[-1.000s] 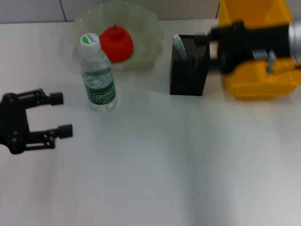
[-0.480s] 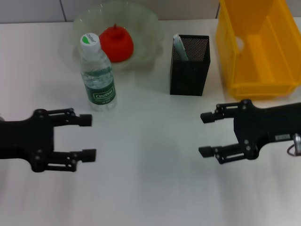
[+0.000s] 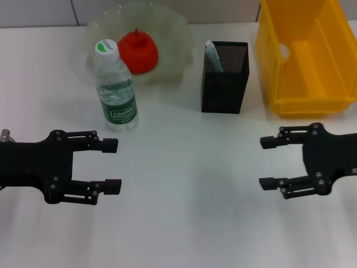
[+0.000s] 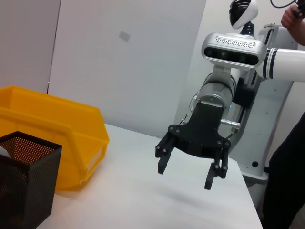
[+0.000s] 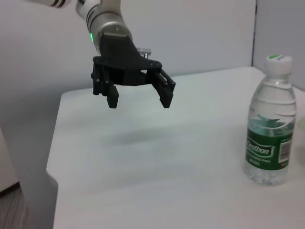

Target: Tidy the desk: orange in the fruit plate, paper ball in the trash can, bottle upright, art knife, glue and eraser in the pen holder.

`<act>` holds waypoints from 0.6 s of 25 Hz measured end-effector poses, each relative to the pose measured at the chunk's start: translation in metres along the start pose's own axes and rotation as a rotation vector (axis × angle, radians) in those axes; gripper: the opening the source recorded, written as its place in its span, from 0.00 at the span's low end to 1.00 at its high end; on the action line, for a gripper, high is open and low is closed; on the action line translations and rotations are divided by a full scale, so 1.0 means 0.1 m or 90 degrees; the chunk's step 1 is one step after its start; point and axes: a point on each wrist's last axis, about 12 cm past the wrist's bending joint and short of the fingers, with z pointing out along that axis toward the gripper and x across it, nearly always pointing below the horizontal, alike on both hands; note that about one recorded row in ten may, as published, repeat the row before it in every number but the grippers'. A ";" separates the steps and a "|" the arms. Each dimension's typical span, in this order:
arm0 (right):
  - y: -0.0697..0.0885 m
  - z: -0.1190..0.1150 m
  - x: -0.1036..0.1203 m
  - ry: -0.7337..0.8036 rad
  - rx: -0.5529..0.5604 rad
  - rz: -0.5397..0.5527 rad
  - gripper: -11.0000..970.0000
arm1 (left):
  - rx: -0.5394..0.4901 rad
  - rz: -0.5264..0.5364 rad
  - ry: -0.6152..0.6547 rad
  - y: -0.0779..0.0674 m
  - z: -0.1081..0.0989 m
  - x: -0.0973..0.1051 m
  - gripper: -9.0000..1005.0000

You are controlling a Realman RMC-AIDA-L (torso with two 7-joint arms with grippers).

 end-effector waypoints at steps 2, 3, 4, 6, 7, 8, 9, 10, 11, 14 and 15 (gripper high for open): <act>0.02 -0.03 0.05 -0.003 0.002 0.002 0.79 | -0.002 -0.003 -0.002 -0.01 -0.01 0.01 0.81; 0.02 -0.03 0.05 -0.003 0.002 0.002 0.79 | -0.002 -0.003 -0.002 -0.01 -0.01 0.01 0.81; 0.03 -0.04 0.06 -0.002 0.001 0.002 0.79 | -0.001 -0.004 -0.003 -0.02 -0.02 0.02 0.81; 0.05 -0.04 0.08 0.000 0.000 -0.001 0.79 | 0.002 -0.006 -0.005 -0.03 -0.02 0.02 0.81; 0.05 -0.05 0.09 0.000 -0.001 -0.004 0.79 | 0.003 -0.008 -0.005 -0.04 -0.02 0.03 0.81; 0.05 -0.05 0.09 0.000 -0.001 -0.004 0.79 | 0.004 -0.012 -0.005 -0.04 -0.03 0.03 0.81; 0.06 -0.05 0.09 0.000 0.000 -0.005 0.79 | 0.004 -0.014 -0.005 -0.04 -0.03 0.03 0.81; 0.06 -0.05 0.09 0.000 0.000 -0.005 0.79 | 0.004 -0.015 -0.006 -0.04 -0.04 0.03 0.81; 0.06 -0.06 0.09 -0.001 0.000 -0.005 0.79 | 0.004 -0.017 -0.005 -0.04 -0.04 0.02 0.81; 0.06 -0.06 0.10 -0.002 0.001 -0.004 0.79 | 0.003 -0.019 -0.005 -0.04 -0.05 0.02 0.81; 0.06 -0.06 0.10 -0.002 0.001 -0.004 0.79 | 0.002 -0.019 -0.005 -0.04 -0.05 0.02 0.81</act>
